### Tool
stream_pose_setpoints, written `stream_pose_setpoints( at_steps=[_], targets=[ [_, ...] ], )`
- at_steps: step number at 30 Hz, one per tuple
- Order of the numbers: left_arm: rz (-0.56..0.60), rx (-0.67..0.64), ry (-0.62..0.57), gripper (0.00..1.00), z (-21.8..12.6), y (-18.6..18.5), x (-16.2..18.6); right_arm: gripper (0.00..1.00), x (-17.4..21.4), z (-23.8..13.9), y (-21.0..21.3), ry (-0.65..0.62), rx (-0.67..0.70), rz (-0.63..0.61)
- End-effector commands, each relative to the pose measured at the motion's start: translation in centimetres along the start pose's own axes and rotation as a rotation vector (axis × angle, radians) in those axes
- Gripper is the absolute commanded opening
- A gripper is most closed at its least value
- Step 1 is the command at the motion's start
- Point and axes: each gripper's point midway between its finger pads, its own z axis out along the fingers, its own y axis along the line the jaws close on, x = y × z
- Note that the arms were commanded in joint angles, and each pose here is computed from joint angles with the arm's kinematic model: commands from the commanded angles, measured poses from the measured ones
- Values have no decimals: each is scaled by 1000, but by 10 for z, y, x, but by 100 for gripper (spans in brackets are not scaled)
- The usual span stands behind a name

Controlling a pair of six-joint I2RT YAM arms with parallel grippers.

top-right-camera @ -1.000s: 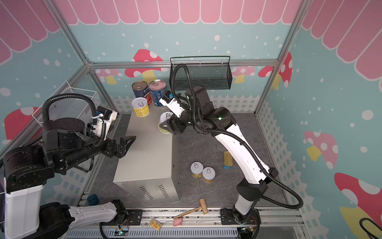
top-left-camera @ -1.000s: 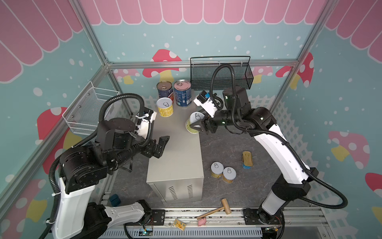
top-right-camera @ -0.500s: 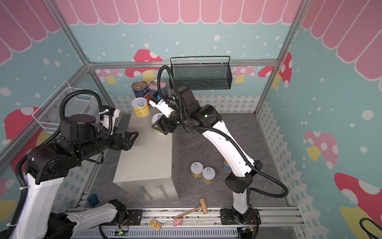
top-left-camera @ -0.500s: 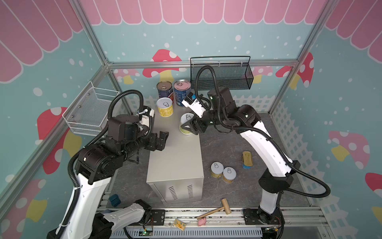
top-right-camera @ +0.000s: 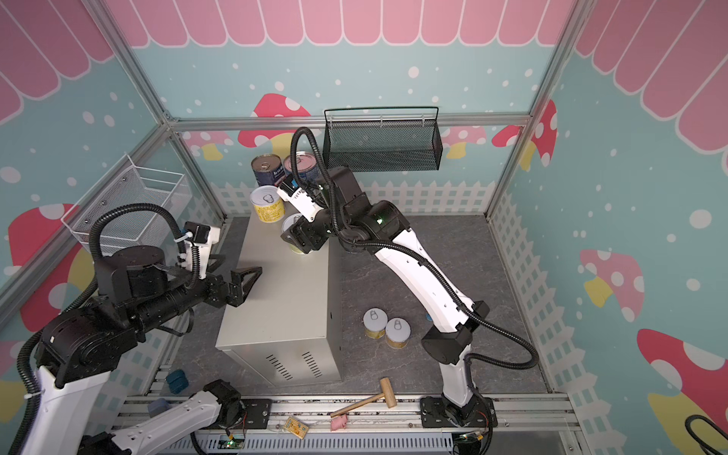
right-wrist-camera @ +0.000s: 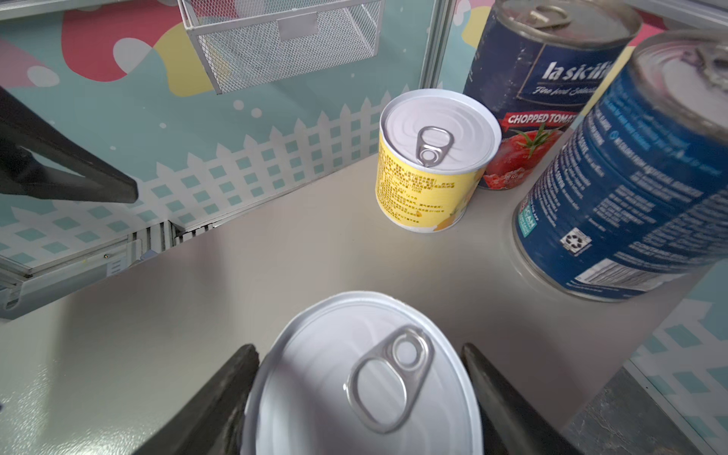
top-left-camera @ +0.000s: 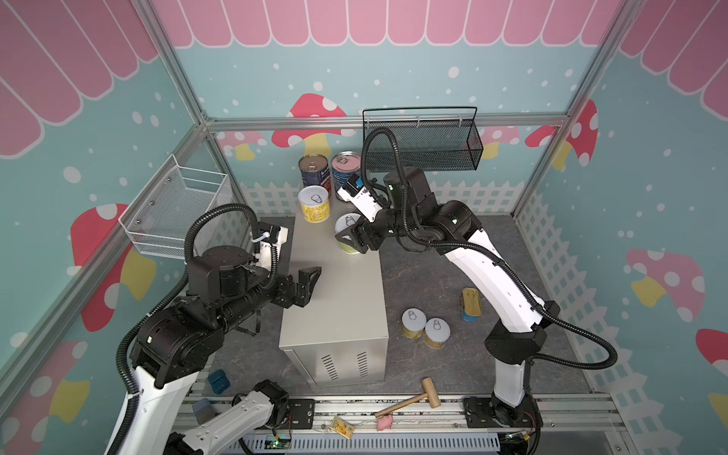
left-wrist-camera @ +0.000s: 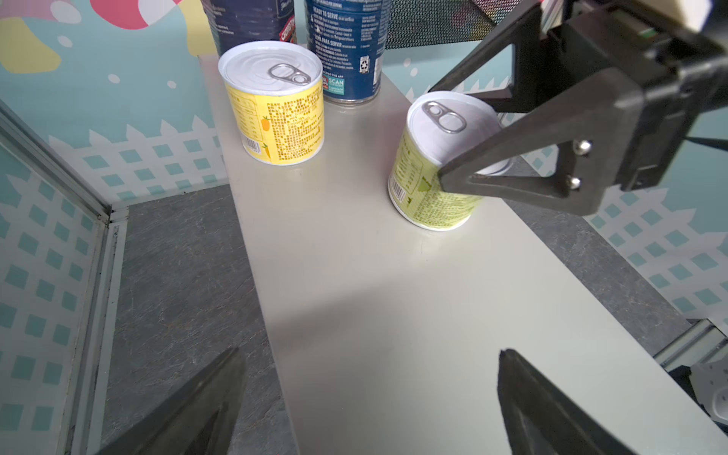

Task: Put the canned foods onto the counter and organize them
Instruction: 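Carry the green-labelled can with the right gripper onto the counter, then move the held can beside the yellow and blue cans with the right gripper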

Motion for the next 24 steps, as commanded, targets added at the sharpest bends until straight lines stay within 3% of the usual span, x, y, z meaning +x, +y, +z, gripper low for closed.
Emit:
stream_pose_setpoints(
  at_steps=[1,12,24],
  targets=[
    [15,71,16,99,7,-11,6,77,-9,1,0,-30,22,-15],
    [66,229,31,99,1,-37,20,84,-1,-11,8,-44,36,-21],
    [99,242,14,100,-3,-38,30,82,14,-26,10,-127,65,20]
  ],
)
